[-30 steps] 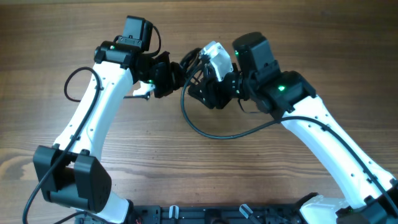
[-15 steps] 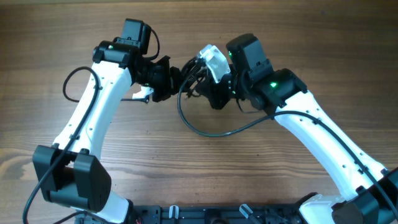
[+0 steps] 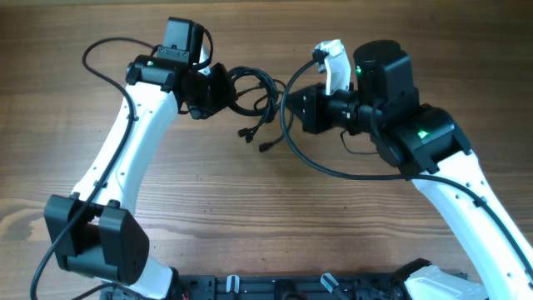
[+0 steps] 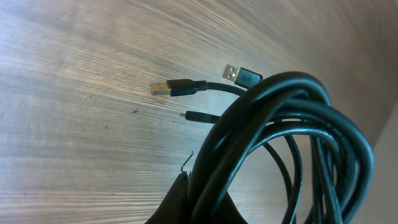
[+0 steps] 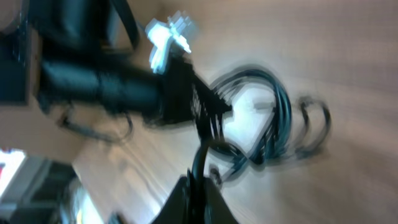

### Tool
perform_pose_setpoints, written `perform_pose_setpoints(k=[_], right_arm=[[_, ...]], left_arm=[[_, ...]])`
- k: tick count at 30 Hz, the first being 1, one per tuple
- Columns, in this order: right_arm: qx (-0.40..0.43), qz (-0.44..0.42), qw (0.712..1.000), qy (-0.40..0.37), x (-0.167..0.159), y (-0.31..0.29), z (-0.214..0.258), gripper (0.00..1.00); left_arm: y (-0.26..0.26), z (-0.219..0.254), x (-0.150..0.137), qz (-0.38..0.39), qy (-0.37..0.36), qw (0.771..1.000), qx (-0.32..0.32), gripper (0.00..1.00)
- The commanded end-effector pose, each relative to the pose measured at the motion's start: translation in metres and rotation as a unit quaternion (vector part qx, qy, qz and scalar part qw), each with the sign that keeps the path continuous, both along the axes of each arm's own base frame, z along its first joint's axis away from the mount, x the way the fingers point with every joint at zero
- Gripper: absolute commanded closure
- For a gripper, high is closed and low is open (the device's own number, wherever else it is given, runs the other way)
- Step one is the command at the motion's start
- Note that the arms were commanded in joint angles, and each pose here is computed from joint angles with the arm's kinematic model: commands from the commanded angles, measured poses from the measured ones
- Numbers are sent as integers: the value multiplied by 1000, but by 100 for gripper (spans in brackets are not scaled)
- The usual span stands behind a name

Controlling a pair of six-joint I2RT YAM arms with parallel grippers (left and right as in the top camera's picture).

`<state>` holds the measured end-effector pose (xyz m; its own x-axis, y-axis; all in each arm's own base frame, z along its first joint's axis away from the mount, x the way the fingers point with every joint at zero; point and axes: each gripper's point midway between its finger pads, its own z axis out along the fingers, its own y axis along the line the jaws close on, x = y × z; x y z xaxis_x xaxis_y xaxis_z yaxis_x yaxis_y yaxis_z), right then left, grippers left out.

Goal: Untangle cables

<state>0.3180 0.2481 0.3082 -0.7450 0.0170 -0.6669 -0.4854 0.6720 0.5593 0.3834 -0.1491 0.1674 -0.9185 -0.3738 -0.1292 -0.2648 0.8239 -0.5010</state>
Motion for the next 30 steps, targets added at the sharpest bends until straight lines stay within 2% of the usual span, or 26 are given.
perform_pose_setpoints(k=[1,3,5,12,18,22,25,27,30], right_arm=[[52,-23,995,-77,11,-3,53,96],[41,-55,993,-93,23,-10,54,96],[28,-89,990,-105,39,-16,51,96],[79,-96,979,-164,69,-1,75,96],[72,-75,985,-139,98,24,31,96],[55,-65,978,-191,115,35,25,96],[50,-35,979,-195,109,42,22,96],[23,-10,988,-155,97,45,-3,96],[4,-6,992,-130,92,43,-17,96]], left_arm=[[-1,5,-1,-106,-48,993,11,96],[-9,9,-5,-140,-60,988,-7,96],[-27,20,-13,-192,-75,977,-59,96],[-32,22,-18,-198,-70,975,-76,96],[-32,23,-17,-194,-69,975,-78,96],[-49,38,-25,-215,-70,963,-146,96],[-60,52,-24,-202,-63,957,-197,96],[-62,58,-16,-163,-49,961,-218,96],[-55,60,-9,-144,-50,963,-221,96]])
